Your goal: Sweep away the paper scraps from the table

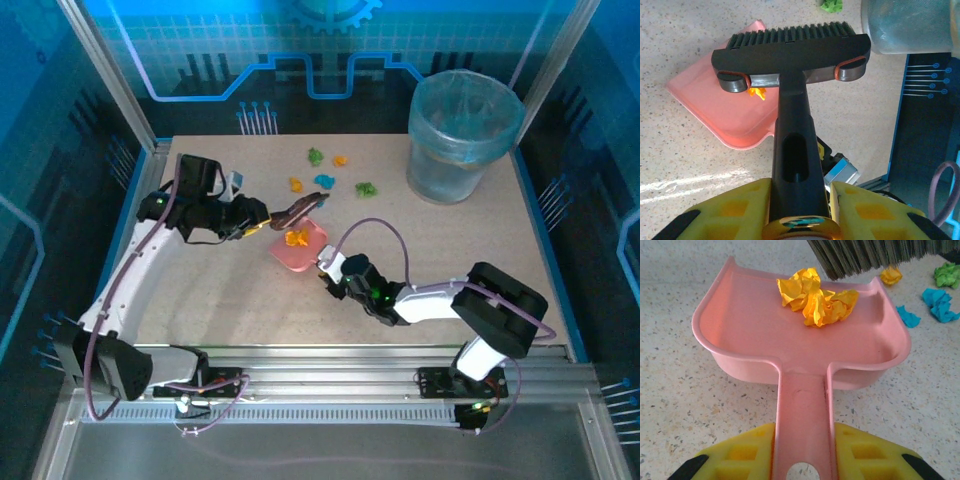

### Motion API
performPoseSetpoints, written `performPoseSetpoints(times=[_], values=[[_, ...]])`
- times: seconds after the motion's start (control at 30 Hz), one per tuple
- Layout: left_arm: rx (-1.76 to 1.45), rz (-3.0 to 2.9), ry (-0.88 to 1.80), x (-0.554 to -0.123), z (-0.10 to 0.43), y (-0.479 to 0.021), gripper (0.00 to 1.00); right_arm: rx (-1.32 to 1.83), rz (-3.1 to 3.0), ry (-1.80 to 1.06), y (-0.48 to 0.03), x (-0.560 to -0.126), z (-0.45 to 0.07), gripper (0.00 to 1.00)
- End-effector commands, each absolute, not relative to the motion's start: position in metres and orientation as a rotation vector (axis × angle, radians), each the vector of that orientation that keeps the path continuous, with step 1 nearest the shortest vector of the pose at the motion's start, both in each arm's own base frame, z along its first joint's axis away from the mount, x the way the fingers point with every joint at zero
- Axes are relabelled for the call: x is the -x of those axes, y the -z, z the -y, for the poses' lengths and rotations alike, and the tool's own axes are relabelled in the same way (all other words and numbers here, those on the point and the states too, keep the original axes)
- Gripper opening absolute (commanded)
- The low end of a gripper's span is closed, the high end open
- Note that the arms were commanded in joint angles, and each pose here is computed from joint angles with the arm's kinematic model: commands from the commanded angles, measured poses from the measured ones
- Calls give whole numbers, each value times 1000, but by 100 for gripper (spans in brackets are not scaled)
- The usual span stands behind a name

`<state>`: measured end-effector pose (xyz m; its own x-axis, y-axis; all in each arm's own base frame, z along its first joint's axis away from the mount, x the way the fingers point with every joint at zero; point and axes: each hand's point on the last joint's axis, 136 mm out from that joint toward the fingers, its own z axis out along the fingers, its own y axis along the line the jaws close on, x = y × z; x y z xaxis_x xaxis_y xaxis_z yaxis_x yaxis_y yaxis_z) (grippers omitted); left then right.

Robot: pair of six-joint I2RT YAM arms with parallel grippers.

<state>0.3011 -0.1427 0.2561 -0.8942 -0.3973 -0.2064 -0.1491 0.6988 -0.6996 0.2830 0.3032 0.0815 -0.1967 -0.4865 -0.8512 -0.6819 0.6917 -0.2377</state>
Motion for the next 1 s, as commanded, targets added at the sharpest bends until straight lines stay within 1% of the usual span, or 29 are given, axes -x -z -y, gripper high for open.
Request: performPoseSetpoints(times=[0.0,0.17,0.33,0.5,0.63,0.73,0.87,0.97], values=[[304,-2409,1123,-295,153,-315,0,816,-1732,-293,-122,-286,-306,0],[274,-2349,1172,-292,156,-343,0,760,-1709,-312,-146,-282,-295,0],[230,-2198,1231,-290,156,-392,0,716,-1708,-340,-173,-276,-284,0],[291,-2094,1114,-294,131,-416,0,680,-1769,-317,-196,-272,-264,0],[357,-2014,1028,-295,110,-415,0,658,-1800,-305,-213,-265,-244,0],[395,-1962,1020,-295,102,-408,0,617,-1864,-278,-227,-263,-225,0],[459,-1941,1006,-298,96,-377,0,552,-1943,-244,-246,-259,-200,0],[506,-1938,1015,-301,95,-344,0,494,-1970,-199,-267,-256,-182,0]])
